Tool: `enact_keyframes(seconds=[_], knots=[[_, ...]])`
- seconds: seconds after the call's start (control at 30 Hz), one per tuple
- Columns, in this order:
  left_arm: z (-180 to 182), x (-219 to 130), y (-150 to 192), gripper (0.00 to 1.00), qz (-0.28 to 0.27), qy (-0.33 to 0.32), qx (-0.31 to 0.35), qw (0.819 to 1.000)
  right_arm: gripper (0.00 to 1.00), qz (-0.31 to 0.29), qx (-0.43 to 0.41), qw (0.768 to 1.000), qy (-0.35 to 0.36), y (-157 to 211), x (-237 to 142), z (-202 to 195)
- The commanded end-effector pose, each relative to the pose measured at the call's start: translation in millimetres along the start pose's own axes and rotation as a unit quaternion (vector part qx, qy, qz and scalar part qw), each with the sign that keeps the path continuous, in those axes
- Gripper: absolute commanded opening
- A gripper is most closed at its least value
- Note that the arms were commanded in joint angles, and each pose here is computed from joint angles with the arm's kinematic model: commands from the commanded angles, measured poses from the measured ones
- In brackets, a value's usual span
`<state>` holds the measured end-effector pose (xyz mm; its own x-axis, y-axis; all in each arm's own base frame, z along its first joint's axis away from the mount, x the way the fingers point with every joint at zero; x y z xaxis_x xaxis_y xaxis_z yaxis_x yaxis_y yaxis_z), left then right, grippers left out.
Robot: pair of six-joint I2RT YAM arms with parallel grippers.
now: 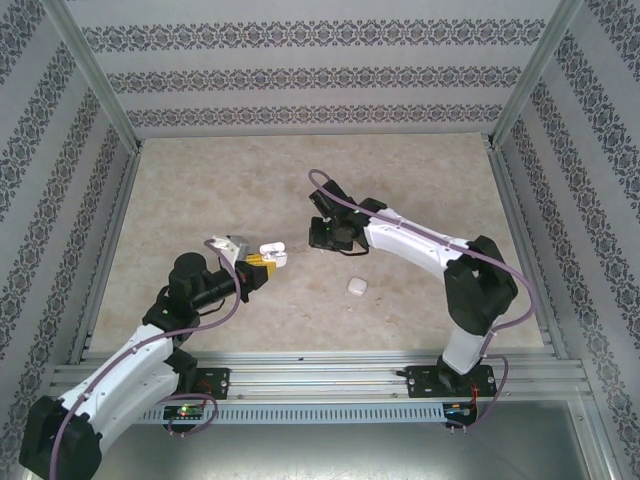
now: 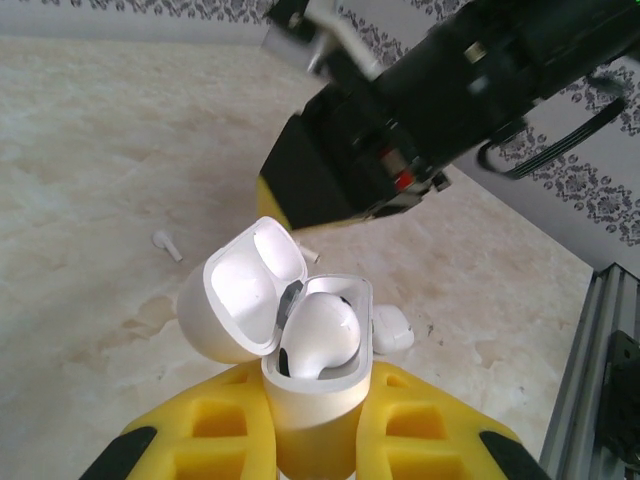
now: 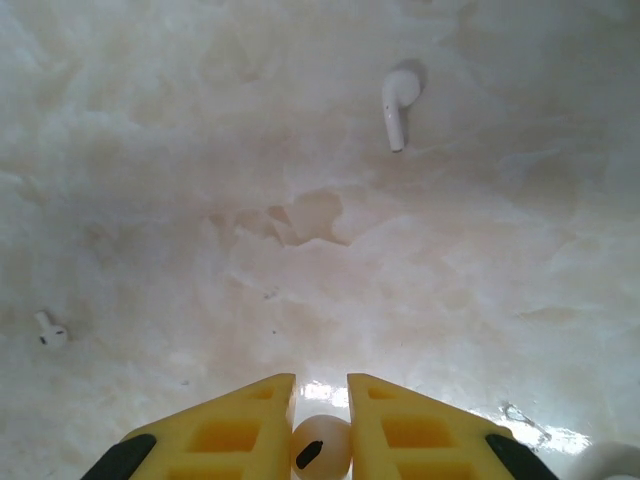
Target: Insert wireless bluetooth earbuds into charging case
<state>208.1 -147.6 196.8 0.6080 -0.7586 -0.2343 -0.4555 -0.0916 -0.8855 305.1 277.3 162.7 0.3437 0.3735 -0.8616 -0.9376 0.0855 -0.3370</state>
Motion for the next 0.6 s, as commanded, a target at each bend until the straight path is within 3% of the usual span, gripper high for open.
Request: enact_keyframes(seconds=[0.0,0.37,0.57], knots=[[-16.6,-0.5,-40.4,0.0,-0.063,0.04,0.038,0.997,0.18,-0.046,0.018,0.999,-0.006,-7.3,-22.2,-0.8],[-32.2,14.1,-85.6,0.0,-0.088,0.067,0.066,0.992,0.17,-0.173,0.021,0.984,-0.046,-16.1,-106.6,7.0],[-39.6,18.0,-88.0,0.0,-0.096,0.073,0.068,0.99,0.17,-0.223,0.016,0.972,-0.073,-16.0,-149.6,12.9]])
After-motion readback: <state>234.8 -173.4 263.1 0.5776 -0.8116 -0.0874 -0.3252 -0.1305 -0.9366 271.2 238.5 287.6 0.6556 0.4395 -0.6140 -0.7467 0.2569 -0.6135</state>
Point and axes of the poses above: each hand's point on the last joint's axis, 136 mm out from that joint toward the fingers, its own x axis out along the fingers, its own z axis along the line the jaws close on, y = z × x, the point moved 5 cm from there along -x, back along the fingers, and after that the axes turned 3 degrees about -x, right-handed, at the moved point
